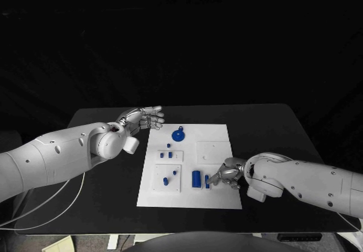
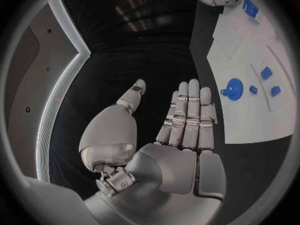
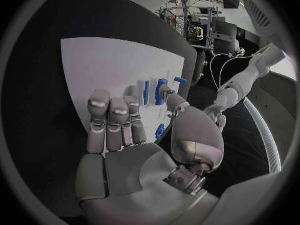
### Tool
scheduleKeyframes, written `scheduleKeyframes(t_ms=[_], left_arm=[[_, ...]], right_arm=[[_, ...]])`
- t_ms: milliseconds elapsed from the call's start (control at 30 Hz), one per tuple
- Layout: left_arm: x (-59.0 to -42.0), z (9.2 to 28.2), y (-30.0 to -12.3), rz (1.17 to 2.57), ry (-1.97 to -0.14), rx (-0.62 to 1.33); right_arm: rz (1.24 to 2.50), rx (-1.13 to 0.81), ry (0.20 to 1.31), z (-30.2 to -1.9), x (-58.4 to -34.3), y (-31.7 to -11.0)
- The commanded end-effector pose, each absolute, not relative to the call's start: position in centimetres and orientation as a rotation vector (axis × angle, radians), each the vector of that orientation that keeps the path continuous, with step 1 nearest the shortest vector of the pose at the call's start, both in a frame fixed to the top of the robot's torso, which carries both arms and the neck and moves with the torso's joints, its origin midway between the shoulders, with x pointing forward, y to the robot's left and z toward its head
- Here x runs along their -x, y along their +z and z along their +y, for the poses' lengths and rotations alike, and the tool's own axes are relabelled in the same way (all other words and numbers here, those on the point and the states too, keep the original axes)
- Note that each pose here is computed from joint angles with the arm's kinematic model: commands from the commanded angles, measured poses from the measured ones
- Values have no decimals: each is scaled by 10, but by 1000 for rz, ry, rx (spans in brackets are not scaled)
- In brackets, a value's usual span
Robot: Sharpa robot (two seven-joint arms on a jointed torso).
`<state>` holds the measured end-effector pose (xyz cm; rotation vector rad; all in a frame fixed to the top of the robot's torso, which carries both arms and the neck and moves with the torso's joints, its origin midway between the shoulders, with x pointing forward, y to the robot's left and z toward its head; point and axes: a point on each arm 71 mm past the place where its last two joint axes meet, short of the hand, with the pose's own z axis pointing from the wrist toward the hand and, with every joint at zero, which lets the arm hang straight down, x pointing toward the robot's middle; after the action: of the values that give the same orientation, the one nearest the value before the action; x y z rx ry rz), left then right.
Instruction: Assemble the parts on the task board
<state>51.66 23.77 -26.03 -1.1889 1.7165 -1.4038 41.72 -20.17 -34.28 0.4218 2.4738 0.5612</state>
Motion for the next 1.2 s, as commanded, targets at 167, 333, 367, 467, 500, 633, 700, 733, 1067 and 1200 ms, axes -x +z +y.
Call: scheduleKeyframes(t_ms=[167,333,367,467,500,633,700,733,1067,1200], left_arm=[[-519,237,-258,1692,-1416,1173],[-524,239,-258,1664,-1403,1174],[-526,241,-258,1649,-1398,1176],[-531,245,-255,1618,-1388,1178],[-534,246,-254,1603,-1382,1179],[-544,252,-245,1557,-1365,1172],[-548,256,-242,1538,-1356,1168],[-551,257,-239,1521,-1347,1165],[-572,266,-230,1386,-1299,1191],[-576,267,-229,1354,-1293,1203]], right_arm=[[2341,-543,823,-213,-445,-318],[2145,-636,1010,-222,-476,-291],[2089,-647,1045,-224,-487,-282],[1991,-702,1077,-231,-508,-270],[1954,-733,1088,-234,-516,-265],[1830,-839,1113,-244,-541,-255],[1775,-888,1123,-249,-550,-251],[1742,-905,1124,-251,-555,-249],[1589,-1038,1169,-267,-578,-243],[1561,-1059,1203,-265,-581,-241]])
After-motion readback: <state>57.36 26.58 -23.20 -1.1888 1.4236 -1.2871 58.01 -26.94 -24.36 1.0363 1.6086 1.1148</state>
